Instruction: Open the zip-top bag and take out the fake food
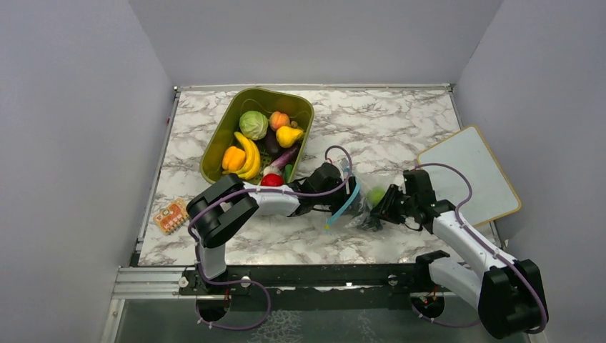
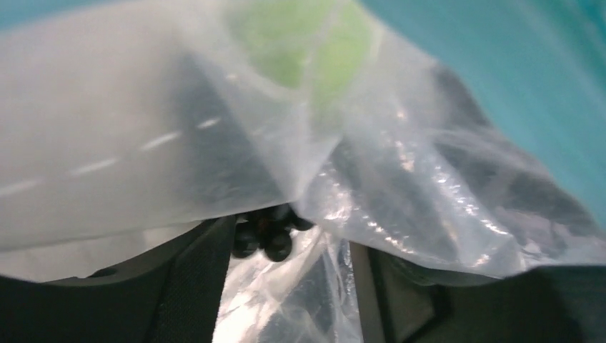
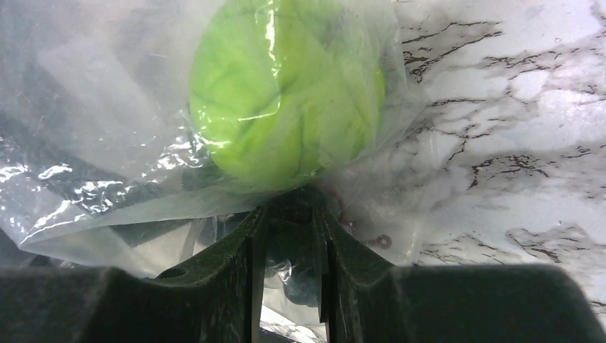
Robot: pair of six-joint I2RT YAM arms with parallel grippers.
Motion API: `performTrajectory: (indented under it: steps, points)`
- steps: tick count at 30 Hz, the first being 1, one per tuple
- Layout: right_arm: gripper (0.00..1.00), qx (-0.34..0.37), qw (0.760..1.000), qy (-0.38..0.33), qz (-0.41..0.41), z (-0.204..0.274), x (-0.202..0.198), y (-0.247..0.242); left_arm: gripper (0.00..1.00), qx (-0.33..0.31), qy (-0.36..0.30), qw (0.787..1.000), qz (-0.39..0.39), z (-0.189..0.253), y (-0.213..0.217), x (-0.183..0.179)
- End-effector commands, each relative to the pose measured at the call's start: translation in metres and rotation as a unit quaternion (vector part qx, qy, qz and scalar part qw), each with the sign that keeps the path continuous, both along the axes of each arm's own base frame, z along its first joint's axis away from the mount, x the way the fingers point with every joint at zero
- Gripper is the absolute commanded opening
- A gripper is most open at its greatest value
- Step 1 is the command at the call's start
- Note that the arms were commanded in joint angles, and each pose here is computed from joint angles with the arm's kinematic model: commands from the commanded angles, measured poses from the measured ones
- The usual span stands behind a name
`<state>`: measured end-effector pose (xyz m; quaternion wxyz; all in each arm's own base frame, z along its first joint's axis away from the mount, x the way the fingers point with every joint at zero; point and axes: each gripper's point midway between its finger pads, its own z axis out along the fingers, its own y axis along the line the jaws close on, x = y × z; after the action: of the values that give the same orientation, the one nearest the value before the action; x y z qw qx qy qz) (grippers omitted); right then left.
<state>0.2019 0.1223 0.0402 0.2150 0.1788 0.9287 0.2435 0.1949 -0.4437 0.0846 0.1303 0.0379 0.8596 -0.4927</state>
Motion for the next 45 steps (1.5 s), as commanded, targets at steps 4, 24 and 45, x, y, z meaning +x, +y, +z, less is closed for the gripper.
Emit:
performTrajectory:
  steps: [4, 24, 45]
  points:
    - [0.3, -0.002, 1.0, -0.009, -0.003, 0.003, 0.001, -0.001, 0.75, 0.115, -0.017, 0.993, 0.031, -0.033, 0.031, 0.007]
    - [0.29, 0.023, 0.999, -0.028, 0.012, 0.014, 0.003, 0.007, 0.53, 0.121, 0.003, 0.992, 0.029, -0.047, 0.009, 0.008]
    - [0.35, -0.015, 1.0, -0.016, -0.002, 0.004, 0.002, -0.006, 0.42, 0.199, -0.057, 0.976, 0.062, -0.037, 0.051, 0.019]
